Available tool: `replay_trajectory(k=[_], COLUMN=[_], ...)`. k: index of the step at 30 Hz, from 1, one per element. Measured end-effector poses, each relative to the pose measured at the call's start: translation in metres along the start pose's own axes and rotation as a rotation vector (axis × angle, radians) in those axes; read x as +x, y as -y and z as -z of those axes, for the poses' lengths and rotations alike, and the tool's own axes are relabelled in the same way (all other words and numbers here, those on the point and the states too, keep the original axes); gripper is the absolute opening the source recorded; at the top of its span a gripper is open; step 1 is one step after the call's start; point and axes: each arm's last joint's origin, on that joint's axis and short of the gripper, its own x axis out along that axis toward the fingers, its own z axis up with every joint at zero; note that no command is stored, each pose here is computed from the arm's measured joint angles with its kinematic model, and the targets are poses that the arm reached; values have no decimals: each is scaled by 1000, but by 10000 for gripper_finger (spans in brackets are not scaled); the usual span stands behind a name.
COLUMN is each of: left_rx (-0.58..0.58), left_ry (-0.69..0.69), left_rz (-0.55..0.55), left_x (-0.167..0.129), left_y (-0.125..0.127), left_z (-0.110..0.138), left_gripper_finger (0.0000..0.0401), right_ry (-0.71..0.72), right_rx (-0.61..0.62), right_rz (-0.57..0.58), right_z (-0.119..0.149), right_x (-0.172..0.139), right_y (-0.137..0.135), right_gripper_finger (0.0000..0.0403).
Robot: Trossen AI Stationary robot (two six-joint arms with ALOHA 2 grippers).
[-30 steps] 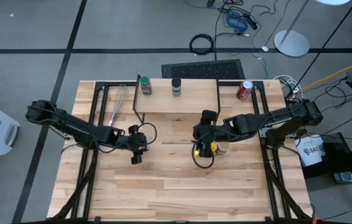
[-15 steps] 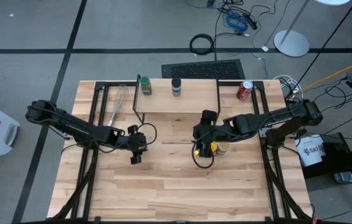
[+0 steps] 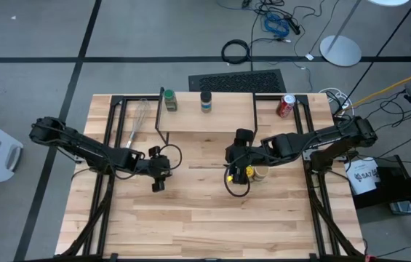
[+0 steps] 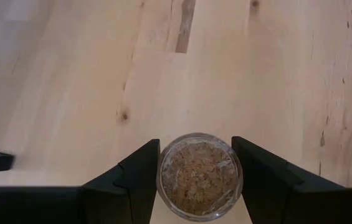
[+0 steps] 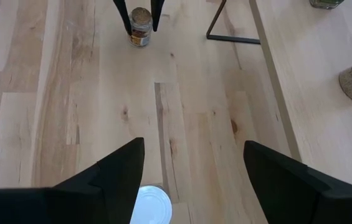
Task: Shelf spices
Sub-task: Remove the brown seasoning bottle from the shelf
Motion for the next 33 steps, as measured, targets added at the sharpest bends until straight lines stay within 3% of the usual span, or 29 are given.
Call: replay_trajectory(k=[11, 33], left_rx=[0, 6], left_ry=[-3, -20], left_rz=[0, 56], left_x=[1, 1], left_y=[0, 1], left_z=[1, 2], left_gripper_finger=[217, 220], right_ry=[0, 0], right_rx=[-2, -8], right_rz=[0, 0], right_z=[0, 0], right_x=[0, 0], right_y=[0, 0], right_gripper_finger=[263, 263])
